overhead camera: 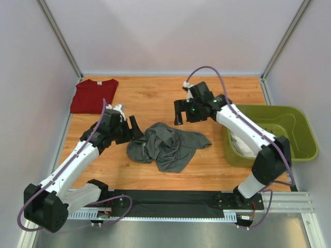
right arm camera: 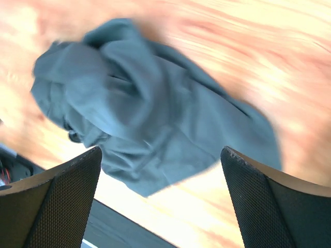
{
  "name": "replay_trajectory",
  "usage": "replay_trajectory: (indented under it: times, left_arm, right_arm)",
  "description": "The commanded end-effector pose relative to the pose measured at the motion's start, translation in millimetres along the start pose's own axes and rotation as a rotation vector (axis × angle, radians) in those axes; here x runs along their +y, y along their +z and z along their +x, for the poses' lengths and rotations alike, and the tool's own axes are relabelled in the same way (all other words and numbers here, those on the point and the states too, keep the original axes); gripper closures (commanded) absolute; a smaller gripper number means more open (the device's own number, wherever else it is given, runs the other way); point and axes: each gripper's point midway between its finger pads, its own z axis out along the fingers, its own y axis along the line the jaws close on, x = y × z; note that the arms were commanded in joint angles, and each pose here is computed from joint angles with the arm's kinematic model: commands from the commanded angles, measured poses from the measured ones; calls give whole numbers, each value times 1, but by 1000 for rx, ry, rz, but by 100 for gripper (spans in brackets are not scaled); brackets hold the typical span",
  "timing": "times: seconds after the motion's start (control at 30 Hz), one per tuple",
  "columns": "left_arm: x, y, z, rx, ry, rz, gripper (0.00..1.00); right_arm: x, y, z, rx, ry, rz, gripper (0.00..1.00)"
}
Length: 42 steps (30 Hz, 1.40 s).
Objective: Fold and stack the t-shirts
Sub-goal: Move the tshirt to the center of the board, then flatten the tshirt out
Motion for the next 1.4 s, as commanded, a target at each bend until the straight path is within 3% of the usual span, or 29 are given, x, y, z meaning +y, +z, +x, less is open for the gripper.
replay_trajectory:
  times: [0.0,0.07,0.3,0.67,0.8,0.87,1.03,1.2,1.37]
  left_arm:
    - [-22,16,16,-1,9,38,19]
    - [-30,28,35,30,63,20,27]
    - [-22,66,78,179,193,-126,40]
    - [-42,89,100,234,297,-123,44]
    - [-43,92,97,228,304,-129,75]
    - [-45,92,94,219,308,-128,100]
    - [-57,83,57,127,347,-176,100]
    - [-64,37,-15,-57,273,-176,100]
    - [-59,-17,-73,-252,195,-161,100]
  right_arm:
    - [-31,-24,29,12,157,127,2]
    - [-37,-35,36,-30,186,158,2]
    - [-52,-46,67,-82,297,207,3]
    - [-68,-42,95,-46,299,264,4]
    - [-66,-36,90,-46,293,256,6]
    - [-66,-35,89,-42,289,252,7]
    - [-66,-33,83,-56,264,250,7]
    - [-64,-23,78,-71,248,226,12]
    - [-31,-22,50,-138,155,76,15]
